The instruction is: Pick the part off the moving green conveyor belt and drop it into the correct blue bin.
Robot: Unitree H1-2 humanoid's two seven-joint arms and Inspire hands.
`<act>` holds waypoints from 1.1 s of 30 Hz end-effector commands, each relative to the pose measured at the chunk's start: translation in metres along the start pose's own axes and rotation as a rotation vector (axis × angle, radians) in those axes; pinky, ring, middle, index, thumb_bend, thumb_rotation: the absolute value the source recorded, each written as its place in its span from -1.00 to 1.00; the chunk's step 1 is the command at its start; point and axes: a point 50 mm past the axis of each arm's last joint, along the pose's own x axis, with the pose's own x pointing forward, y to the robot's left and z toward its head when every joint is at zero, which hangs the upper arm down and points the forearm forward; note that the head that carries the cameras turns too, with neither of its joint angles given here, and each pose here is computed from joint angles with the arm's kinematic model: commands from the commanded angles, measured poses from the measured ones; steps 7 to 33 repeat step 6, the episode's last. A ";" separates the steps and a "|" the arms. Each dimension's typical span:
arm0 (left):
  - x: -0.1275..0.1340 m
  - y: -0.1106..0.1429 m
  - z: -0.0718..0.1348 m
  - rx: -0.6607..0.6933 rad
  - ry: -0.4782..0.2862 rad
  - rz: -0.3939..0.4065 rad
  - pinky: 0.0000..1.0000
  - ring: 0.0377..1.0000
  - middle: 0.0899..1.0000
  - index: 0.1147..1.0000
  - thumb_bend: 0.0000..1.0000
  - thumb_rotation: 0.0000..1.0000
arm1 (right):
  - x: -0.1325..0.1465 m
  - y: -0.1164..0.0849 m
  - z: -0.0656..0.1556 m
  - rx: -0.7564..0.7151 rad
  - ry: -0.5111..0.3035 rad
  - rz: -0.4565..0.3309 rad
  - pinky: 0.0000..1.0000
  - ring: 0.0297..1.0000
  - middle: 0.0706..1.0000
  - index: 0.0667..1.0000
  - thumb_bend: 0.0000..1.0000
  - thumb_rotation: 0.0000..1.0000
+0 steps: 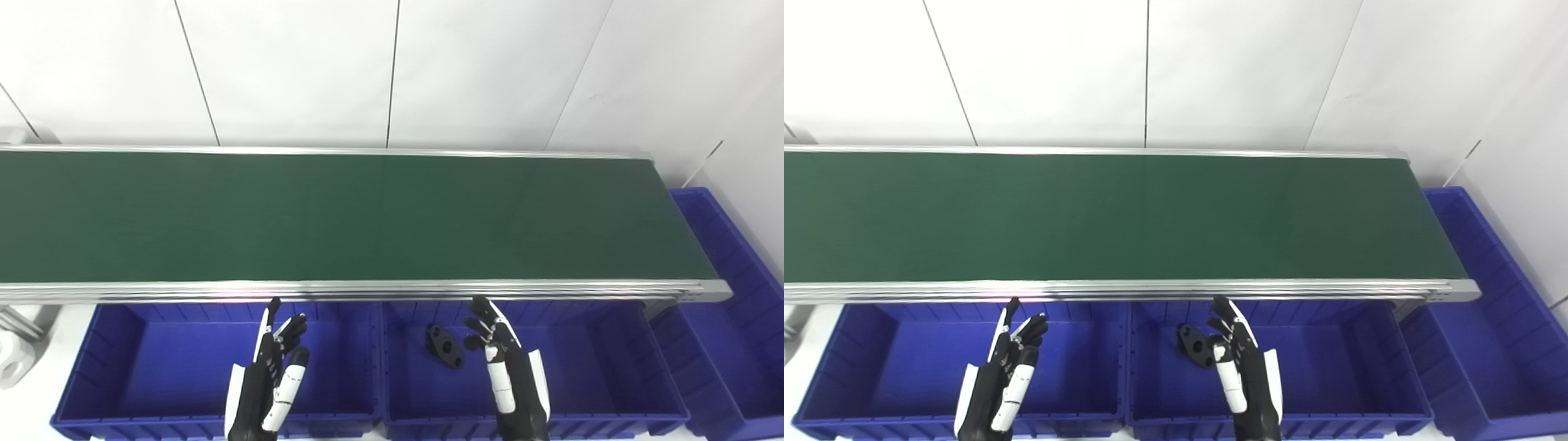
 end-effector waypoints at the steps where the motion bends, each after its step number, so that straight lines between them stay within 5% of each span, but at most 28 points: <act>1: 0.006 -0.010 0.015 -0.023 -0.072 0.003 0.66 0.68 0.70 1.00 -0.21 0.74 | 0.001 -0.001 0.010 -0.001 -0.079 -0.007 0.57 0.67 0.76 0.77 0.70 1.00; 33: 0.005 -0.013 0.014 -0.029 -0.072 -0.006 0.70 0.69 0.72 1.00 -0.24 0.77 | 0.001 -0.004 0.008 -0.004 -0.081 0.002 0.58 0.68 0.77 0.78 0.73 1.00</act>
